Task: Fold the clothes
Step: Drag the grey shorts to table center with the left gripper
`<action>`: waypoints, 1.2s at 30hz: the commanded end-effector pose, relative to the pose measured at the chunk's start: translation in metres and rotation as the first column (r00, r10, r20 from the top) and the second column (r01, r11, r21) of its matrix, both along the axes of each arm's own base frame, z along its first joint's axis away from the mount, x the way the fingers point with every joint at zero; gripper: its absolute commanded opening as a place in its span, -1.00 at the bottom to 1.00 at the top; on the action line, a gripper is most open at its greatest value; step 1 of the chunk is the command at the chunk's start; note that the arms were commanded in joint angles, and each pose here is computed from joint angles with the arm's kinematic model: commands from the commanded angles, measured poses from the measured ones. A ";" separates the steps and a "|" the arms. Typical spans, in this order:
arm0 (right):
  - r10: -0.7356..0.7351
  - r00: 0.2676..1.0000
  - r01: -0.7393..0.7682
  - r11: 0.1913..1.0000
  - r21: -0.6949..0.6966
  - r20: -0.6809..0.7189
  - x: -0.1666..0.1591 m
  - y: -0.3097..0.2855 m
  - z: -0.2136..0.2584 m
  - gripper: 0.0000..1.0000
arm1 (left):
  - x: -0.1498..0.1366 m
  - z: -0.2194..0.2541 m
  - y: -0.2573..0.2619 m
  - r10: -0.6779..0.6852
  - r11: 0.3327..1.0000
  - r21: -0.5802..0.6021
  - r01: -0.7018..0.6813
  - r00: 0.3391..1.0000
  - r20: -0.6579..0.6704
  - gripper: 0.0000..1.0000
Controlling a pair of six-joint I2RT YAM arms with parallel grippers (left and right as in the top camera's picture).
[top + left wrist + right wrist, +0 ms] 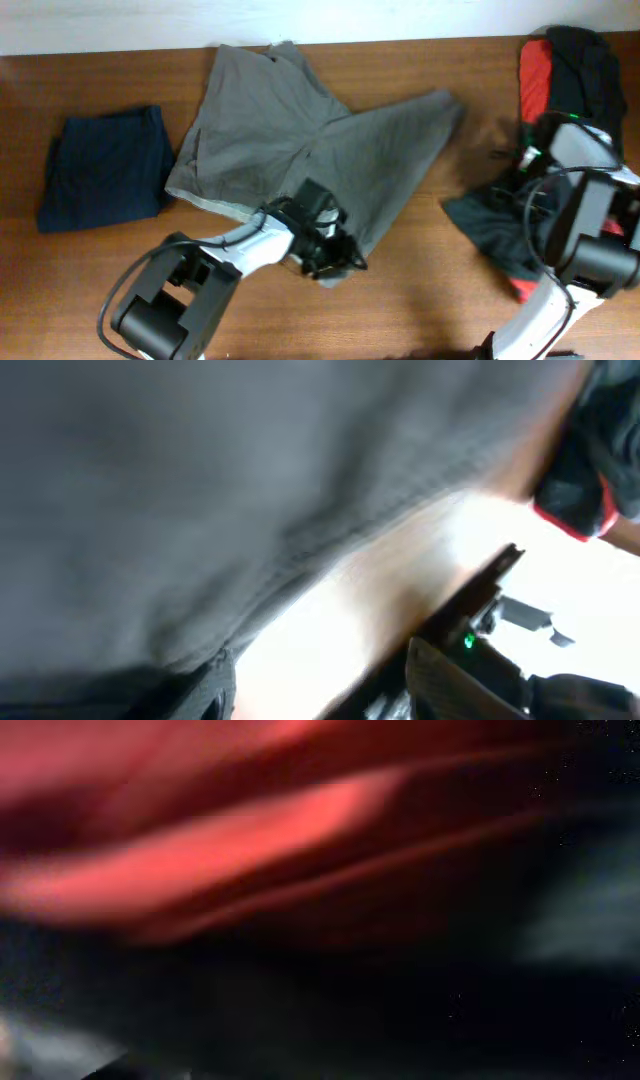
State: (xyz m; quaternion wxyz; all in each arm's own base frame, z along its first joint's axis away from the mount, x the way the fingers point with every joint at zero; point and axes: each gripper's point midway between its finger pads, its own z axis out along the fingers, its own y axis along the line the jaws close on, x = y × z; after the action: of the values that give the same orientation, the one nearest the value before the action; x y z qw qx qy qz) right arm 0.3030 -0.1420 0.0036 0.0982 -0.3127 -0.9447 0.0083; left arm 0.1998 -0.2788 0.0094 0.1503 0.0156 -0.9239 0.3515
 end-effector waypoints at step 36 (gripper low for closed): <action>0.171 0.927 -0.291 0.889 0.352 0.333 0.057 0.150 0.034 0.86 | 0.030 -0.031 0.238 0.385 0.886 0.321 -0.334 0.916 -0.110 -0.19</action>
State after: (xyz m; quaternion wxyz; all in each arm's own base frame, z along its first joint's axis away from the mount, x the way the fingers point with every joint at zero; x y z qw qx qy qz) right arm 0.3733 -0.0032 0.0585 -0.0218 -0.1416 -0.9673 -0.2092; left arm 0.2485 -0.0619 0.0010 0.1386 0.2492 -0.9082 0.3065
